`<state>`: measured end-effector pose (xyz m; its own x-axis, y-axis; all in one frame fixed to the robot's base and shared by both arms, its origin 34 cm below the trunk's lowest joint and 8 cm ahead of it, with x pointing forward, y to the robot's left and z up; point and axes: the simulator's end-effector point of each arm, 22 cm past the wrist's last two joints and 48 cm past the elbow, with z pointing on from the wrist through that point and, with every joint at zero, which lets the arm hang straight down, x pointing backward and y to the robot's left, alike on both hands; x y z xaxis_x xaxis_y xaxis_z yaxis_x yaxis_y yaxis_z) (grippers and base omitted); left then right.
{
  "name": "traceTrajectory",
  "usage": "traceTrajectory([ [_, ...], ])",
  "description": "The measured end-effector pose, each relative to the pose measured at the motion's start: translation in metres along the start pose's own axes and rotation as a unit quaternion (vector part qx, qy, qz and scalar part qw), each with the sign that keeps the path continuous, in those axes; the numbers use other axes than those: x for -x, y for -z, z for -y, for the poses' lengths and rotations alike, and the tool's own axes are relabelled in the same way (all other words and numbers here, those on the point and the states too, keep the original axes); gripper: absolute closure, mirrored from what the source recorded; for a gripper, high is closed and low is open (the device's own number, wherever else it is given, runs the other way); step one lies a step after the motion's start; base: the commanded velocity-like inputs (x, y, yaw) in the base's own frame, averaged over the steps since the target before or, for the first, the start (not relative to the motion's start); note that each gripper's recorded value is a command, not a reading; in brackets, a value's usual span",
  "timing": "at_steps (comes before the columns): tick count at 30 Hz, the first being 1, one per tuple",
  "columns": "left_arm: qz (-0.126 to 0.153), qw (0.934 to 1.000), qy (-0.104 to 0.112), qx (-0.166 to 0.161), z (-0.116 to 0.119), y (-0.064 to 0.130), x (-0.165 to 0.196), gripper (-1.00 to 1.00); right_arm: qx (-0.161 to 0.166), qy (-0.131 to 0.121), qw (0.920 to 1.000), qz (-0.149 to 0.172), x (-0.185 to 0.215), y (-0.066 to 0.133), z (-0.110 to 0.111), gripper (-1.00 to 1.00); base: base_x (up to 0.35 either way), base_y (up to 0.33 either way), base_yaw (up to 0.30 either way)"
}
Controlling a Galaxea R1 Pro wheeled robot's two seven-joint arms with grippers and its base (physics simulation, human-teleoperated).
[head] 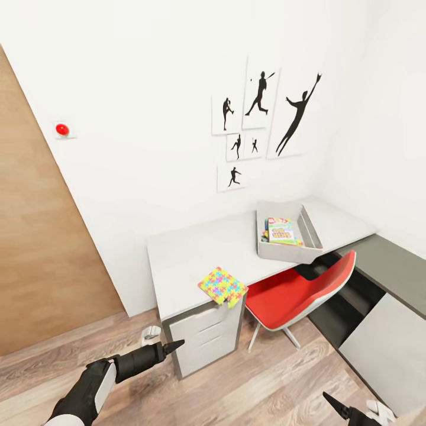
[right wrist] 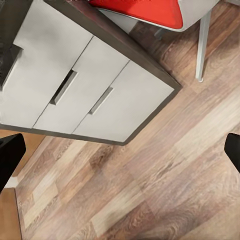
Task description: Put all the toys in the child's room - the three board games (two on the bed and one on the table), the two jigsaw puzzles on the table, and the tennis ball on the table - inside the toy box on the table in the child's room.
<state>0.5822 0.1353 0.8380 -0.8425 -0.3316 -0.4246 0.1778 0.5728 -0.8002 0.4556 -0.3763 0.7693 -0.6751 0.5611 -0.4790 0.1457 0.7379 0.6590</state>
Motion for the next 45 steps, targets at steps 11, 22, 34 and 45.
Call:
traceTrajectory([
  [11,0.005,1.0,-0.007,-0.003,0.006,0.002,0.006,-1.0,0.005,0.004,1.0,0.007,0.007,0.001,-0.004,-1.0,0.0,0.0,0.0],
  [22,0.006,1.0,-0.007,-0.003,0.007,0.003,0.007,-1.0,0.006,0.004,0.9999,0.008,0.007,0.001,-0.006,-1.0,0.0,0.0,0.0],
  [34,0.006,0.9999,-0.008,-0.003,0.007,0.004,0.012,-1.0,0.021,0.008,0.9997,0.01,0.012,0.002,-0.011,-1.0,0.0,0.0,-0.029],
  [45,-0.003,1.0,0.006,-0.004,0.006,0.005,0.019,-1.0,0.197,-0.051,0.979,-0.016,0.039,0.026,-0.077,-1.0,0.0,0.0,-0.13],
])
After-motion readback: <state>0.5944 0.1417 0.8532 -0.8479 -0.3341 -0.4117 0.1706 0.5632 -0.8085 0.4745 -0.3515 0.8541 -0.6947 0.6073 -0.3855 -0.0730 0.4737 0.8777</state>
